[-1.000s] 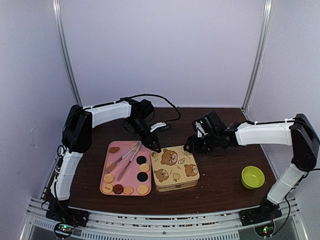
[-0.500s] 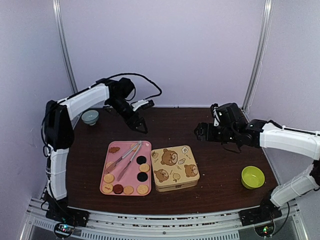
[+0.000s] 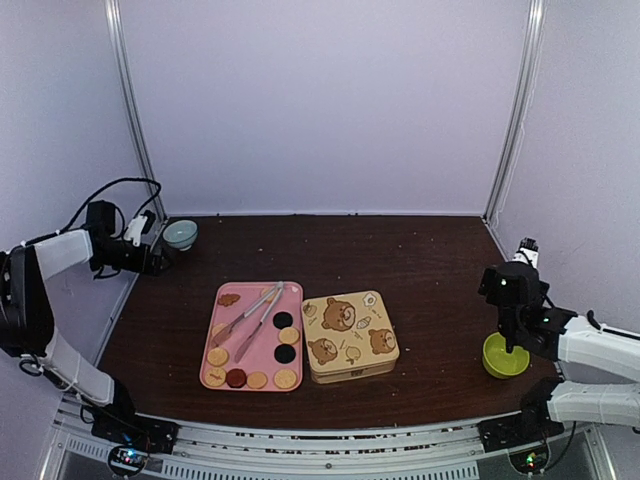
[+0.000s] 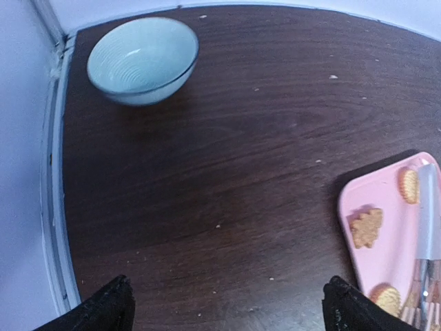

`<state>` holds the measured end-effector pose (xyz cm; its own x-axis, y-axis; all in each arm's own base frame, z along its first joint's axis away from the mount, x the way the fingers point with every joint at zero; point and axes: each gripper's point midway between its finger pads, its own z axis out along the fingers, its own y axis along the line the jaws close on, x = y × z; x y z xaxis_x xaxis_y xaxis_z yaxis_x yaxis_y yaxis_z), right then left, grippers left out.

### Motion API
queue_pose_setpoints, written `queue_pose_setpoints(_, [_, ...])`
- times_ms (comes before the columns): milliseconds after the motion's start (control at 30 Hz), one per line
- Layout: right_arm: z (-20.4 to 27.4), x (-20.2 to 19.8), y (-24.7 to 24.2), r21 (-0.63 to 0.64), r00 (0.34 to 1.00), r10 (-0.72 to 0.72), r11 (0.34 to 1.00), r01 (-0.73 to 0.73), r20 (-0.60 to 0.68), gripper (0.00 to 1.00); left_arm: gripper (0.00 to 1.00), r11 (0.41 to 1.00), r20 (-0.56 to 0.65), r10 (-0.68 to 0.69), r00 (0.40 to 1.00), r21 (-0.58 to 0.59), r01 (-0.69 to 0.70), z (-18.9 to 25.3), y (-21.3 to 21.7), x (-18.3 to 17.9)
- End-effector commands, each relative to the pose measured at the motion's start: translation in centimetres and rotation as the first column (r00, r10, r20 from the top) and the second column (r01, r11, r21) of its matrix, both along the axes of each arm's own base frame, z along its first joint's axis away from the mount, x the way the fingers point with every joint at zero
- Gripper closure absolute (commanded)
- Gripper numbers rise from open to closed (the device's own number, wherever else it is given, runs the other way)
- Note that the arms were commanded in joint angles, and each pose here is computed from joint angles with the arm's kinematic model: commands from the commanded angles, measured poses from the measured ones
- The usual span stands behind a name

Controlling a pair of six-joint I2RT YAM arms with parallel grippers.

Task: Pack the cookies
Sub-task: Reset both arms

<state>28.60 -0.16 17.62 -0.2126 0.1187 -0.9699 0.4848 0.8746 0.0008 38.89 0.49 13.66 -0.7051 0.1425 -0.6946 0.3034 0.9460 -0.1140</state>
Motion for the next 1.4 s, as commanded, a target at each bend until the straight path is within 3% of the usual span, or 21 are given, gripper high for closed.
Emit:
queue_pose_setpoints(0, [3.3,-0.2,-3.2,0.032,0.979,-0.145,0.989,0.142,0.144,0.00,0.02,0.996,0.315,0.085,0.945,0.012,-0.094,3.2,1.8,2.3])
queue_pose_setpoints(133, [3.4,0.3,-4.0,-0.042,0.981,-0.153,0.986,0.159,0.122,0.00,0.02,0.987,0.447,0.127,0.886,0.035,-0.159,2.8,2.5,1.2])
queue_pose_setpoints(267, [2.5,0.2,-4.3,-0.062,0.975,-0.143,0.986,0.156,0.168,0.00,0.02,0.986,0.600,0.138,0.788,-0.006,-0.168,4.1,2.1,0.0])
queue_pose_setpoints(500, [1.2,-0.5,-6.1,-0.014,0.949,-0.189,0.980,0.199,0.254,0.00,0.02,0.988,0.614,0.145,0.776,-0.046,-0.148,4.0,1.9,0.7])
queue_pose_setpoints(800, [1.5,1.7,-6.2,-0.018,0.943,-0.124,0.991,0.136,0.309,0.00,0.02,0.980,0.642,0.159,0.750,-0.008,-0.201,3.5,2.0,1.1])
queue_pose_setpoints(933, [1.3,3.4,-4.9,-0.058,0.950,-0.033,0.997,0.054,0.310,0.00,0.02,0.968,0.662,0.171,0.730,0.024,-0.248,3.4,1.8,0.7])
queue_pose_setpoints(1000, [1.1,5.0,-2.9,-0.117,0.955,0.102,0.991,-0.072,0.278,0.00,0.02,0.957,0.657,0.178,0.732,0.056,-0.284,2.9,1.7,0.8])
queue_pose_setpoints(1033, [0.8,5.5,-2.6,-0.119,0.954,0.140,0.987,-0.112,0.266,0.00,0.02,0.954,0.685,0.178,0.706,0.056,-0.295,2.8,1.5,0.4])
queue_pose_setpoints(1367, [-0.3,7.2,-3.8,-0.065,0.966,0.130,0.991,-0.118,0.225,0.00,0.02,0.952,0.691,0.185,0.699,0.050,-0.301,2.8,1.4,0.4])
